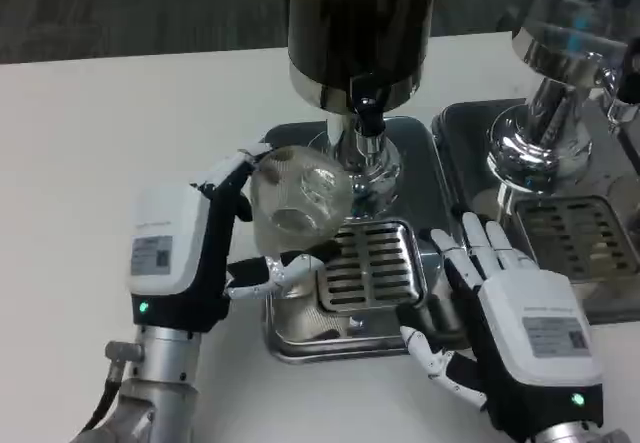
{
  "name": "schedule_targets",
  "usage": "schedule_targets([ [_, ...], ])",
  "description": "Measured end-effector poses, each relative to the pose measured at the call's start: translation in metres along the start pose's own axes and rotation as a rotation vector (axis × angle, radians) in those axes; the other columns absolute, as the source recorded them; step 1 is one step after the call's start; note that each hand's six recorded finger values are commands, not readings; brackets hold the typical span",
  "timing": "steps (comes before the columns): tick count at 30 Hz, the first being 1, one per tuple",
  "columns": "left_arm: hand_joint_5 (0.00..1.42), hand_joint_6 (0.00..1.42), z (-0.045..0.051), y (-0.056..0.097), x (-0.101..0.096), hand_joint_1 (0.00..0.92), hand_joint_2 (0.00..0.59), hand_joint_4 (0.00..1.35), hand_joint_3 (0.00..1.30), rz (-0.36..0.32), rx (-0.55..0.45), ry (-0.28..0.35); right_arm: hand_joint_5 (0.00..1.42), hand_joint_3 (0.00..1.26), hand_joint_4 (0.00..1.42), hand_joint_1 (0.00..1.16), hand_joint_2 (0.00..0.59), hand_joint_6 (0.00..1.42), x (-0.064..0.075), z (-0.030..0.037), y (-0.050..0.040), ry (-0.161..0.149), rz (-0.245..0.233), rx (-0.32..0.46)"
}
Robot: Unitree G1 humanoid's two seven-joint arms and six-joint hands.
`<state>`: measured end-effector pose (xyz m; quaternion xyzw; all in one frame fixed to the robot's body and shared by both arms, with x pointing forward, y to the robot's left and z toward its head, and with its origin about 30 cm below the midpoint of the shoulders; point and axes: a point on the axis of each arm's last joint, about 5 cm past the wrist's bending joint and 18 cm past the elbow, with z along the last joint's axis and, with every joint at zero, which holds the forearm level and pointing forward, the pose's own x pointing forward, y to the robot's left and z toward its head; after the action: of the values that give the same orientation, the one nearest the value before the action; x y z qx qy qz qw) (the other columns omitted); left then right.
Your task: Grasp the cup under the faucet to collect the drink, then remove the cup.
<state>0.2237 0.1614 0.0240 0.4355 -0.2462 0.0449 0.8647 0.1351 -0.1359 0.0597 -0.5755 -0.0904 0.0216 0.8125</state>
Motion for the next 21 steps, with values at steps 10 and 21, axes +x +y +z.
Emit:
schedule_targets([
  [10,0.84,1.07,0.0106,-0.014,0.002,0.579,0.065,0.62,0.48,-0.063,-0.031,0.001,0.04,0.16,0.0,0.24,0.411,0.19,-0.004,0.0007,0.0007,0.02,0.004,0.004],
  [21,0.85,1.08,0.0265,-0.028,0.016,0.579,0.065,0.63,0.49,-0.086,-0.043,-0.001,0.04,0.16,0.0,0.26,0.407,0.2,-0.008,0.0023,-0.002,0.025,-0.005,0.011],
])
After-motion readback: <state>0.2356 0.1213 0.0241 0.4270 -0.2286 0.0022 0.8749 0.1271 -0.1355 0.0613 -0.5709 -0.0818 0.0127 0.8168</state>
